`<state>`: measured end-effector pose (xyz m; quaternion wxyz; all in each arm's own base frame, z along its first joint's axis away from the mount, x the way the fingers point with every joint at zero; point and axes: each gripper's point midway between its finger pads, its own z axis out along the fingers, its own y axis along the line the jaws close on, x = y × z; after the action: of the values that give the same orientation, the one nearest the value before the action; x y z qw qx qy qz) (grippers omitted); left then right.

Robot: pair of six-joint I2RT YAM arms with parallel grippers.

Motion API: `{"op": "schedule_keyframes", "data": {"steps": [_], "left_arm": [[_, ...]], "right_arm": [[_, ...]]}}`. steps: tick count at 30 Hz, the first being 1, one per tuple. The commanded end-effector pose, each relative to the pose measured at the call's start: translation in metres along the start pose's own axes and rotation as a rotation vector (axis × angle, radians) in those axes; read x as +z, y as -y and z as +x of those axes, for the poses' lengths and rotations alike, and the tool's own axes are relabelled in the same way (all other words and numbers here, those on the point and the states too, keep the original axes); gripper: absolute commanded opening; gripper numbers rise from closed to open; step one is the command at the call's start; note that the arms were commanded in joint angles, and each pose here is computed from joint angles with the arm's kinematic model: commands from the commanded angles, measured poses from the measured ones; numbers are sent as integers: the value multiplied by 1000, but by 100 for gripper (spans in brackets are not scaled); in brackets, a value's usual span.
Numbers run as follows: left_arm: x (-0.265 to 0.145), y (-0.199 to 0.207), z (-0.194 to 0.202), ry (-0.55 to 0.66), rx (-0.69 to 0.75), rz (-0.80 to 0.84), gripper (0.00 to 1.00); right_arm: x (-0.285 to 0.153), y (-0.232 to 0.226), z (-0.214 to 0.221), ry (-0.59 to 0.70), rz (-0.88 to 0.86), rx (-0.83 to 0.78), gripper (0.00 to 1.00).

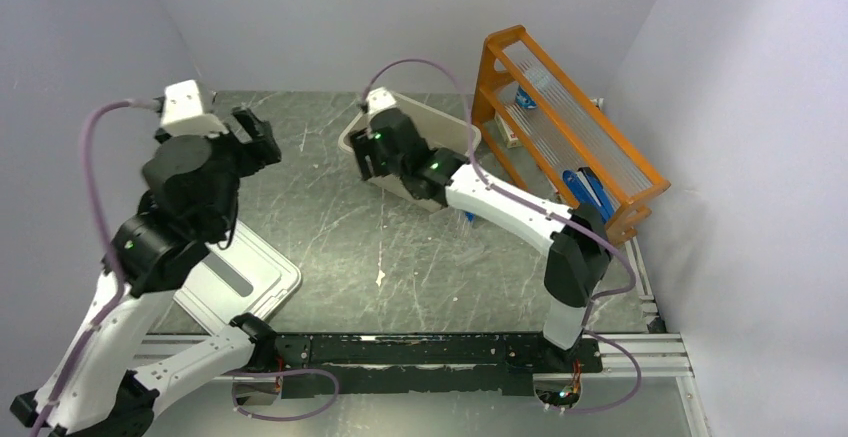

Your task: Organize the chemistry lab equipment

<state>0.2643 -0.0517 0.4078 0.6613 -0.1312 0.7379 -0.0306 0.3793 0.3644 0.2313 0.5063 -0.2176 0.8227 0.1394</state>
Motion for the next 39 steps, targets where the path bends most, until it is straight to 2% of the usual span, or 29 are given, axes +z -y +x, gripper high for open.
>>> {"op": "schedule_keyframes", "data": {"steps": [1, 5, 10, 12, 14, 17, 28, 39], "left_arm": [[-22, -16, -46, 117, -49, -9, 85], [-32, -23, -55, 144, -71, -1, 86], [-34, -26, -50, 125, -51, -12, 86], [-32, -27, -46, 112, -41, -20, 86], [-30, -27, -42, 103, -37, -27, 86], [-29, -26, -37, 93, -39, -24, 86], [-21, -19, -26, 64, -26, -14, 86], [-18, -17, -20, 47, -19, -15, 86]], "right_arm": [[-13, -89, 14, -16, -150, -30, 68], [-8, -167, 56, -85, -254, -97, 71], [-1, -236, 101, -159, -374, -134, 72], [1, -254, 116, -193, -435, -134, 69], [6, -268, 131, -232, -474, -144, 61], [15, -272, 153, -284, -473, -169, 53], [30, -286, 196, -371, -532, -207, 57], [54, -254, 218, -395, -360, -296, 23]]}}
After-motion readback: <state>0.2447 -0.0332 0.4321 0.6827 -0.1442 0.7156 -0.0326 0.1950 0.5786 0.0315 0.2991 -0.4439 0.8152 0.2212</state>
